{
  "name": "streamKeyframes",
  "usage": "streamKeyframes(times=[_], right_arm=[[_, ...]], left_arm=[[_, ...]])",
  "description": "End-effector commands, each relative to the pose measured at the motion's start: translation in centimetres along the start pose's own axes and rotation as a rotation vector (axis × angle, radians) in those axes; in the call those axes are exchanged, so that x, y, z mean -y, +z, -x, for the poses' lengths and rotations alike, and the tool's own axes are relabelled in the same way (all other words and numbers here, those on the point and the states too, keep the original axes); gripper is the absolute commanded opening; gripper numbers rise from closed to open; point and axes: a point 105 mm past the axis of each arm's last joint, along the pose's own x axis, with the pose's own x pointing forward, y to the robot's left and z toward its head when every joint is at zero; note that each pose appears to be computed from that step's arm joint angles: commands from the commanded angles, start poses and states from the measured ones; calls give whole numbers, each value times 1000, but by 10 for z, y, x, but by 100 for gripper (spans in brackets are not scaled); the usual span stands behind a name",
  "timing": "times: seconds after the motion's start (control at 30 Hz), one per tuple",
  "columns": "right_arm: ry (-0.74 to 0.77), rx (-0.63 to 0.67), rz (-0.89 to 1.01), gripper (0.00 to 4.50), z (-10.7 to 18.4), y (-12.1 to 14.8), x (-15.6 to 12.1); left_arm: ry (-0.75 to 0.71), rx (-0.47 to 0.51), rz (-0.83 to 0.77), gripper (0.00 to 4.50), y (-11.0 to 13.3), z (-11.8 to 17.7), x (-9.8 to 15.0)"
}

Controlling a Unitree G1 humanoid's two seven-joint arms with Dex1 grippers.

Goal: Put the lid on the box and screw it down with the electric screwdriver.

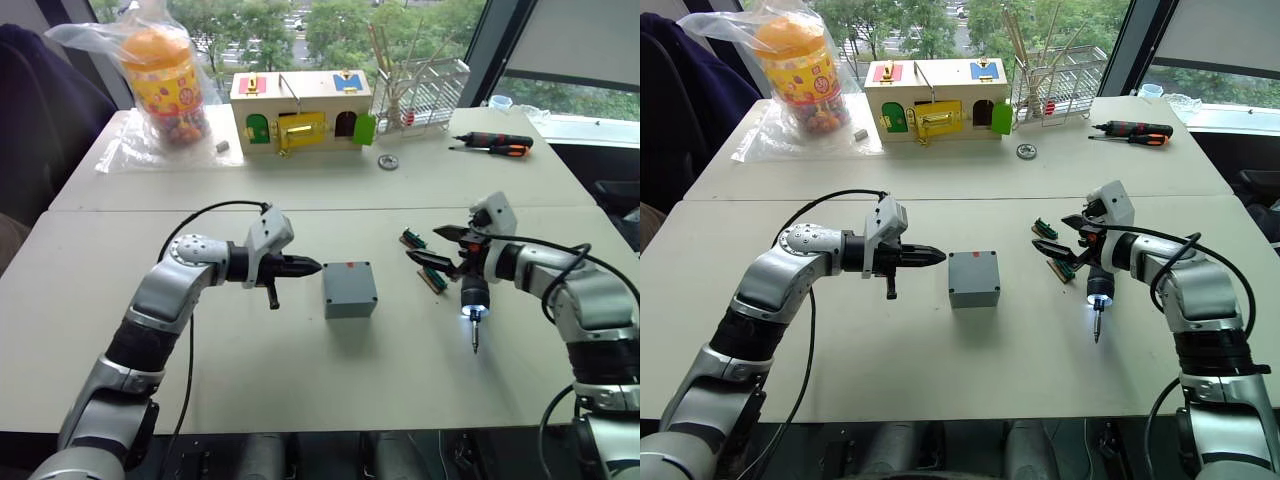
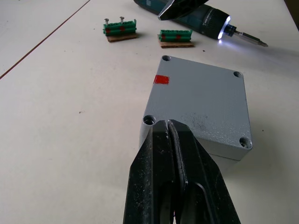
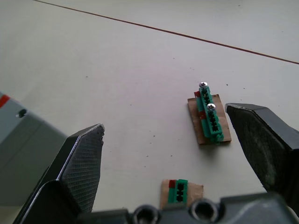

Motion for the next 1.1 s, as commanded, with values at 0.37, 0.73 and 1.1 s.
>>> streamKeyframes(times=[0.37, 0.73, 1.1], right_arm=[[-43, 44, 6, 255, -22, 4, 22], [-50, 44, -1, 133, -26, 4, 25], [-50, 61, 5, 2, -23, 10, 23]], left_arm=[[26, 9, -26, 0, 0, -1, 5], [30, -17, -36, 0, -7, -3, 6], [29, -17, -39, 0, -8, -3, 5]])
